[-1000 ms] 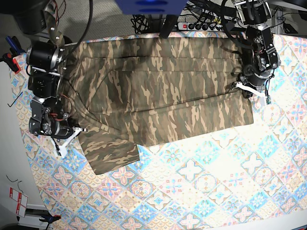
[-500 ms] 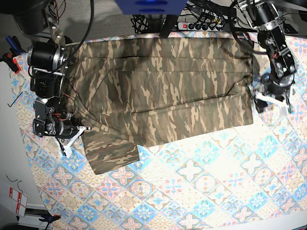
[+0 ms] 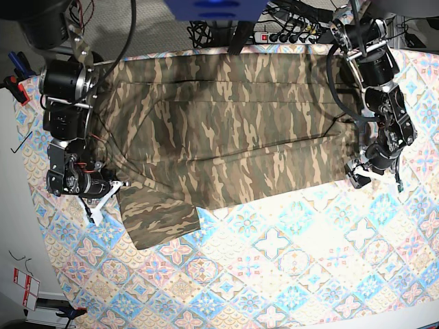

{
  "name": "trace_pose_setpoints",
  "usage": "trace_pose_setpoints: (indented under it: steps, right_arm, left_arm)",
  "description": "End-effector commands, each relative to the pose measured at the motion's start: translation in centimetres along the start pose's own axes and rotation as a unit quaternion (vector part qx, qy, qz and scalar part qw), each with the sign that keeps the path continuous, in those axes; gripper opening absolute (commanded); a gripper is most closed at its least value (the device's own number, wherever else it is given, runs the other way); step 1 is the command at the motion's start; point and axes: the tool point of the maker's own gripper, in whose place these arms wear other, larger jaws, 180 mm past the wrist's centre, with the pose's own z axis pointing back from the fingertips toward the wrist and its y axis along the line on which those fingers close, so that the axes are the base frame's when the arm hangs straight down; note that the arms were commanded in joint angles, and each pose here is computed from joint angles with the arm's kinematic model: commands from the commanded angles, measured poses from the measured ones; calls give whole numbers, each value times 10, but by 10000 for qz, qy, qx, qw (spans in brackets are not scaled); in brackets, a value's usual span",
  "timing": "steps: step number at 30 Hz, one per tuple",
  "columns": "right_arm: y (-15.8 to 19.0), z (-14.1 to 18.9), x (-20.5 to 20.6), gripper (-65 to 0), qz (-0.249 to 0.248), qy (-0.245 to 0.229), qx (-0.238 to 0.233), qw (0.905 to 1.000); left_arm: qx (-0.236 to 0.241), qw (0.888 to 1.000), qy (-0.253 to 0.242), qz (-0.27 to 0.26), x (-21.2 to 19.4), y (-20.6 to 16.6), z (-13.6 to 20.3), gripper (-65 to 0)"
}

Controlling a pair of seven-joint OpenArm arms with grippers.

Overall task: Fold the T-shirt properly
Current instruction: 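Lower the left gripper onto the opposite side edge and grasp it, then fold the side edges inward with both grippers toward the shirt's middle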

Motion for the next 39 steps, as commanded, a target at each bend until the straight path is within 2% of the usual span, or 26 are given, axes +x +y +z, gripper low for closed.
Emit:
trace_pose_setpoints:
  steps: [1,5,9,13,20,36,39]
  right_arm:
    - [-5,11,27,-647,52,-328,-38,9994]
    - [-5,11,27,-647,56,-334,-39,9994]
    - [-5,11,28,-648,58,-342,-39,9994]
    - [-5,11,28,-648,58,-342,-39,9994]
    - [-5,11,28,-648,58,-342,-39,9994]
    - [-3,10,28,-648,58,-342,-24,9994]
    - [-3,10,28,-648,58,-342,-24,9994]
  left_arm:
    - [33,9999,-117,-72,15,6,1,-244]
    - [28,9999,106,-53,0,8,-5,-244]
    - [51,10000,-40,-31,0,11,-5,-244]
    - [86,9996,197,189,-22,17,-15,-244]
    - [-371,9986,307,228,-42,-8,-25,-244]
    - [-535,9959,638,342,-73,-28,-27,-244]
    - [-718,9947,724,131,-77,-40,-28,-244]
